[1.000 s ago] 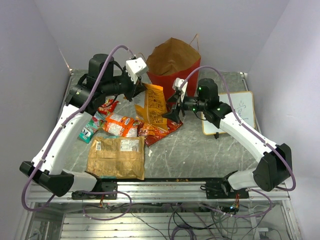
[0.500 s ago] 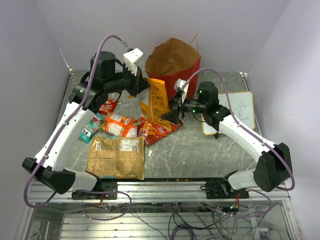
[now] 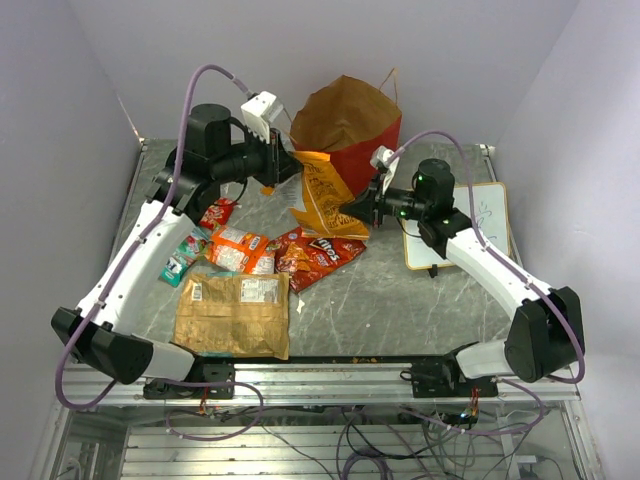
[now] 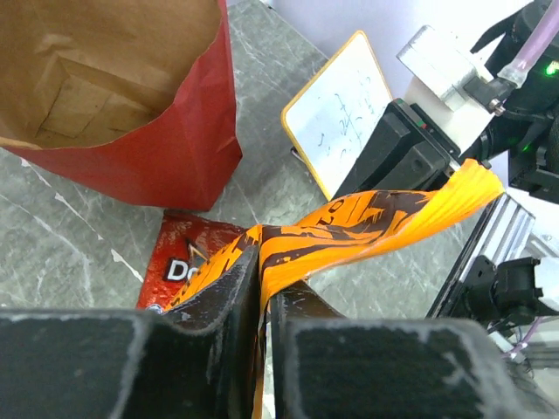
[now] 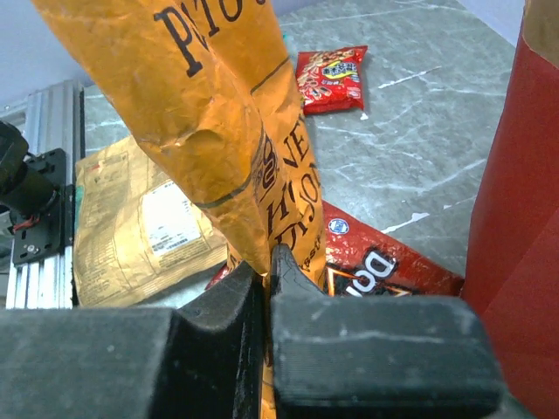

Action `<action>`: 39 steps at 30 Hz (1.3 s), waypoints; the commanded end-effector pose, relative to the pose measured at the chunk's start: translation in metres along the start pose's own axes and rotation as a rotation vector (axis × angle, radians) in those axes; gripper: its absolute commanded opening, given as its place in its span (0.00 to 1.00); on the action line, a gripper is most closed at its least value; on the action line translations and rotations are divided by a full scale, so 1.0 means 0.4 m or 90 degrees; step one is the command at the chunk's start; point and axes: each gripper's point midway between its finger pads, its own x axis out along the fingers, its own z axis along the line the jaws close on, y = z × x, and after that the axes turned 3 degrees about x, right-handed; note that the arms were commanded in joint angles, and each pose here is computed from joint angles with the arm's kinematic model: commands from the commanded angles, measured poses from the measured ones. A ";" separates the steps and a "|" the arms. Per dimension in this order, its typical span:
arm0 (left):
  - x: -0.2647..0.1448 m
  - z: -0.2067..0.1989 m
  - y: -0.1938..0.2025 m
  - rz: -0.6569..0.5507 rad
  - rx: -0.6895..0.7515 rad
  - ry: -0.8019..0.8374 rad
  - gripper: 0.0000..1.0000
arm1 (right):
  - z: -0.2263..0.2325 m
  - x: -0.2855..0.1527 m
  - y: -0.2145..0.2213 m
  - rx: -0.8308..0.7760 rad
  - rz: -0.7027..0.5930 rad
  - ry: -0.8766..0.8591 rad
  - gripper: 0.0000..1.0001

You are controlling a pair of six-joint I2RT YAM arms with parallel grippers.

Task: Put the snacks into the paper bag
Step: Place the snack in the paper bag.

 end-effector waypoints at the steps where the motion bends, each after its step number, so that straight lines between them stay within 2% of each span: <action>1: -0.027 -0.012 -0.076 -0.070 0.037 0.007 0.29 | 0.013 -0.031 -0.046 -0.029 -0.020 -0.018 0.00; 7: -0.035 0.068 -0.106 -0.098 0.092 -0.068 0.61 | 0.000 -0.116 -0.106 -0.036 -0.023 -0.001 0.00; 12: -0.033 0.130 -0.145 -0.137 0.095 -0.115 0.82 | -0.029 -0.181 -0.147 -0.068 -0.005 0.093 0.00; 15: -0.021 0.168 -0.165 -0.154 0.101 -0.139 0.90 | -0.057 -0.217 -0.179 -0.069 -0.011 0.162 0.00; 21: 0.032 0.224 -0.179 -0.156 0.168 -0.153 0.88 | -0.109 -0.294 -0.252 -0.064 -0.031 0.289 0.00; 25: 0.086 0.230 -0.154 -0.130 0.250 -0.102 0.87 | -0.134 -0.352 -0.296 -0.057 -0.040 0.365 0.00; 31: 0.180 0.242 -0.063 -0.028 0.394 0.016 0.84 | -0.137 -0.414 -0.342 -0.036 -0.051 0.431 0.00; 39: 0.306 0.291 0.065 0.115 0.536 0.085 0.82 | -0.135 -0.440 -0.373 -0.028 -0.072 0.447 0.00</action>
